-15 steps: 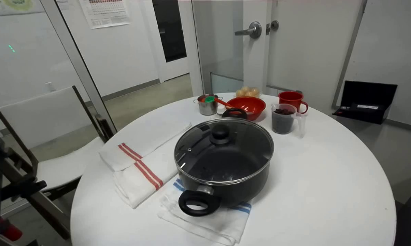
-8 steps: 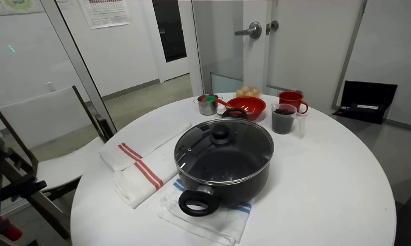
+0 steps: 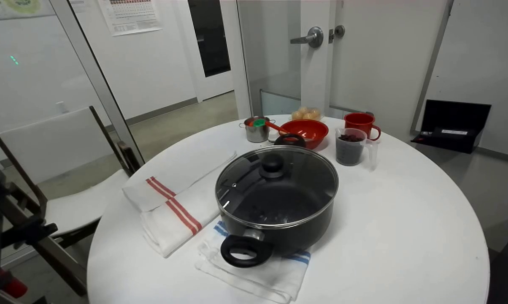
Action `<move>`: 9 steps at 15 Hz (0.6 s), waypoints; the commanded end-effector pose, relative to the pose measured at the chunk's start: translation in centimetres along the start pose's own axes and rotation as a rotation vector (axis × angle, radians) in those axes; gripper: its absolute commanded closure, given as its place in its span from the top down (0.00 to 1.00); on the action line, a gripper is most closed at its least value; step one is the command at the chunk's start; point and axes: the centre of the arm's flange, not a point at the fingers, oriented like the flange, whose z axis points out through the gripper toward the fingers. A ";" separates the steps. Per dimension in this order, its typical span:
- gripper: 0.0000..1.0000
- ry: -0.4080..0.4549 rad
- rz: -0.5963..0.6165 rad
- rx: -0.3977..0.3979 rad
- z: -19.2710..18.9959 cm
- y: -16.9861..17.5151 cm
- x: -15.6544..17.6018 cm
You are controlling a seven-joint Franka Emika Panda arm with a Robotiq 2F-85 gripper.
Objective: Remove the lid from the pot and put it on the table
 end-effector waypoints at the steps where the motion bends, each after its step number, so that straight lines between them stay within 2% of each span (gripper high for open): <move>1: 1.00 -0.031 0.112 -0.096 4.9 2.4 3.9; 5: 1.00 -0.056 0.189 -0.167 11.0 6.2 6.8; 9: 1.00 -0.082 0.240 -0.194 16.7 9.6 9.3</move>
